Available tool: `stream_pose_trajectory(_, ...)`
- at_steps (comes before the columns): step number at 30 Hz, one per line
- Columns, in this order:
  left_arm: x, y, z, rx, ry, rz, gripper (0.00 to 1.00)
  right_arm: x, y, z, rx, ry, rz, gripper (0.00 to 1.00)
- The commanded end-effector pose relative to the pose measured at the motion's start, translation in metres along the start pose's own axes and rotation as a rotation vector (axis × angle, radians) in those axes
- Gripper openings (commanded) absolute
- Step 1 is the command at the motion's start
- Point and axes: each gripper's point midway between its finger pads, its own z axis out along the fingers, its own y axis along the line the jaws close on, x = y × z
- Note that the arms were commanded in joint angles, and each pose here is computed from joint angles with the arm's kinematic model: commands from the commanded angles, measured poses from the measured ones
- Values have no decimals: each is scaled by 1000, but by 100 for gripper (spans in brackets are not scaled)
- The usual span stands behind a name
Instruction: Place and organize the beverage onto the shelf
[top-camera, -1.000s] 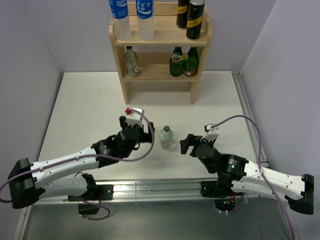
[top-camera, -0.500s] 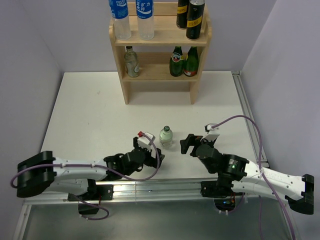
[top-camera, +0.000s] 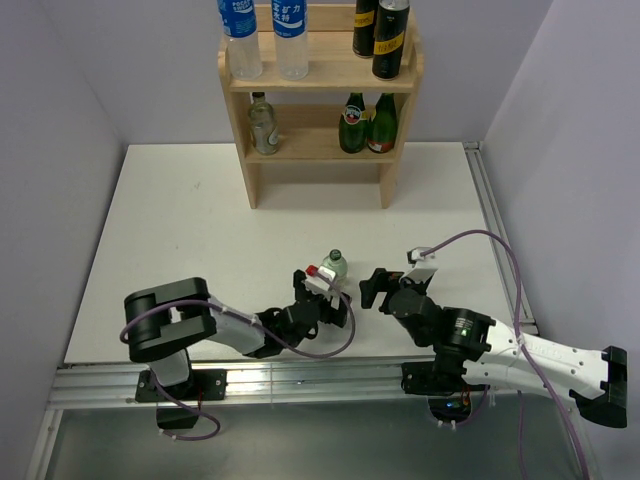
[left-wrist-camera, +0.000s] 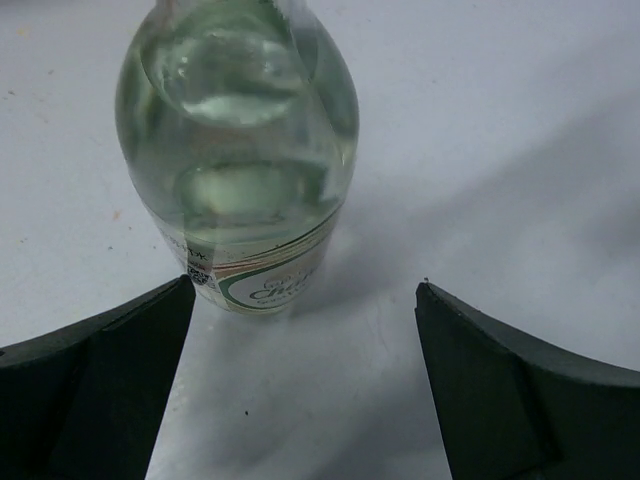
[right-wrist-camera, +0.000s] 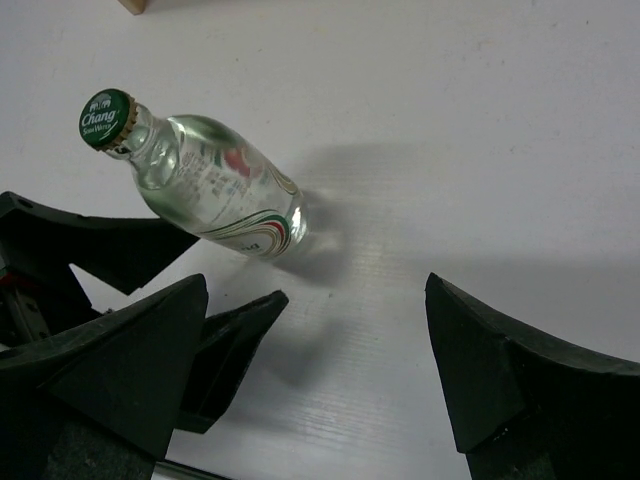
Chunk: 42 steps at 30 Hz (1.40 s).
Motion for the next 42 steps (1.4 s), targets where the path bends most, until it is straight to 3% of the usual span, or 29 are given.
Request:
stream_pose_trajectory(1,-42,-2,14,-52,-181,-67,99,-7,5,1,-2,-27,21,96)
stream_pose_trajectory(16,-41,25,61,-182,-251,-27,93,-4,7,3,-2,-12,1,97)
stream_pose_trajectory(22,-50,28,73,-212,-247,-27,65,-4,6,2,-1,-14,2,96)
stream_pose_trajectory(24,-51,32,74,-219,-245,-25,30,-4,7,2,-3,-14,3,96)
stream_pose_trajectory(26,-59,38,69,-241,-256,-31,10,-5,6,2,-4,-19,8,96)
stream_pose_trajectory(28,-68,44,63,-276,-256,-34,0,-6,6,2,-6,-20,11,96)
stream_pose_trajectory(32,-101,53,52,-347,-249,-21,0,-6,6,1,-9,-21,13,96)
stream_pose_trajectory(36,-159,63,49,-371,-239,-5,0,-7,6,0,-14,-26,19,96)
stream_pose_trajectory(37,-193,69,51,-371,-281,-37,0,-7,6,0,-14,-28,21,96)
stream_pose_trajectory(38,-194,75,53,-377,-229,-10,0,-8,6,0,-19,-31,26,96)
stream_pose_trajectory(39,-225,77,54,-381,-268,-37,0,-8,6,-1,-20,-32,26,96)
stream_pose_trajectory(42,-267,97,57,-405,-294,-20,0,-8,6,-1,-24,-35,31,96)
